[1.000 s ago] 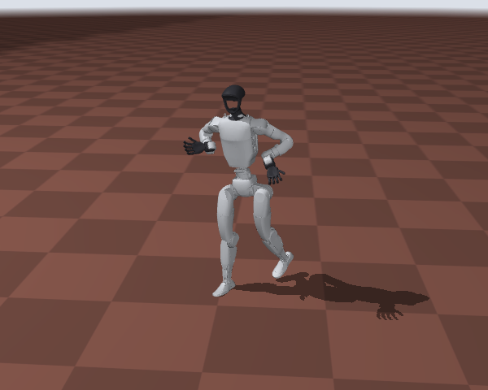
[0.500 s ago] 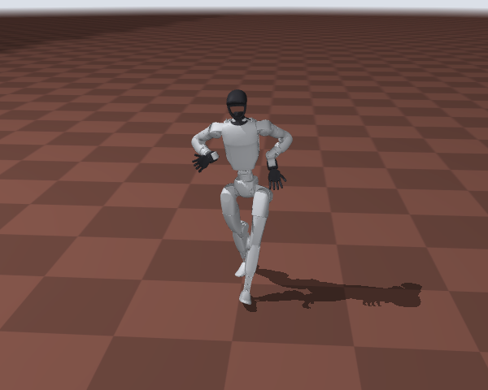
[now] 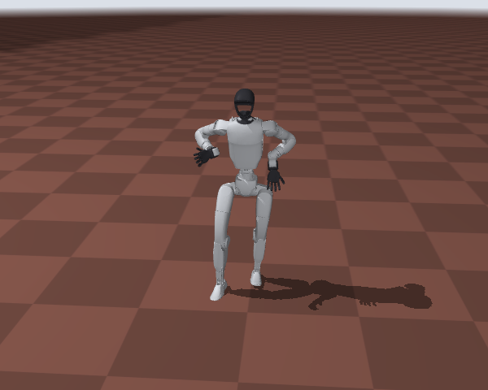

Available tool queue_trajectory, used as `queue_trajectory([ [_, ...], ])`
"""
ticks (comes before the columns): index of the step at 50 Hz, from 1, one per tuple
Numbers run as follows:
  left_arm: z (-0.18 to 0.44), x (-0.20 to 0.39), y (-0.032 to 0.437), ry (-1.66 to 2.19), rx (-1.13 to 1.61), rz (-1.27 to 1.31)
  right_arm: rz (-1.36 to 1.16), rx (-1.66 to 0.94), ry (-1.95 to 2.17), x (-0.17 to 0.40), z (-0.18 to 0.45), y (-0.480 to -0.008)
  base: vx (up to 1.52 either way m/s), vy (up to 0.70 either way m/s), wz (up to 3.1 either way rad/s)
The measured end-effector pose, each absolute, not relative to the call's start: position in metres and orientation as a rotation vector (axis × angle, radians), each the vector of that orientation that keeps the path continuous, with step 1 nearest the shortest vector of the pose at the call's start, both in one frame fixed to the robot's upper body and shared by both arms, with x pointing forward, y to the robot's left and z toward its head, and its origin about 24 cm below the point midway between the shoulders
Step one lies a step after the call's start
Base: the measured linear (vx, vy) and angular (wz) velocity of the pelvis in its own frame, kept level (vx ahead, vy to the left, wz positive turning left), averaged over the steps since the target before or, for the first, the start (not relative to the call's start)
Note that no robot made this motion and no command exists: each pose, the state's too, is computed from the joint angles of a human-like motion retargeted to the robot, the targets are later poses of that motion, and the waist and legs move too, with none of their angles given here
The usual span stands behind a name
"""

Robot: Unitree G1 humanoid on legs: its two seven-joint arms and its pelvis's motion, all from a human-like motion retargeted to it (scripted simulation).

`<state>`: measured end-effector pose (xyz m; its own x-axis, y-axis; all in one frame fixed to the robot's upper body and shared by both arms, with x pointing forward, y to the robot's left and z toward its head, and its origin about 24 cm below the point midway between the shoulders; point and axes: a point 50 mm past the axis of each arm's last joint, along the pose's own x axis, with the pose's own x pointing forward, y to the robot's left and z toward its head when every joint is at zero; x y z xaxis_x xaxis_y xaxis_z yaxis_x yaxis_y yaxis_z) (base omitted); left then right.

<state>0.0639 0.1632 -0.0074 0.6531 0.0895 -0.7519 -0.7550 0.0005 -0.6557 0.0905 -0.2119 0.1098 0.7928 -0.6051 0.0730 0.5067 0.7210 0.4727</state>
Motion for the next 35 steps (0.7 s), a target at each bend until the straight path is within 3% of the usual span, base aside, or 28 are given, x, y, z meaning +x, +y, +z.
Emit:
queue_trajectory([
  [22,-0.011,0.062,0.166,0.637,-1.389,0.761,-0.608,0.484,-0.175,0.093,0.110,-0.202,0.71,-0.19,0.28],
  [35,-0.007,0.068,0.177,0.564,-1.393,0.782,-0.581,0.435,-0.187,0.094,0.103,-0.197,0.57,-0.08,-0.64],
])
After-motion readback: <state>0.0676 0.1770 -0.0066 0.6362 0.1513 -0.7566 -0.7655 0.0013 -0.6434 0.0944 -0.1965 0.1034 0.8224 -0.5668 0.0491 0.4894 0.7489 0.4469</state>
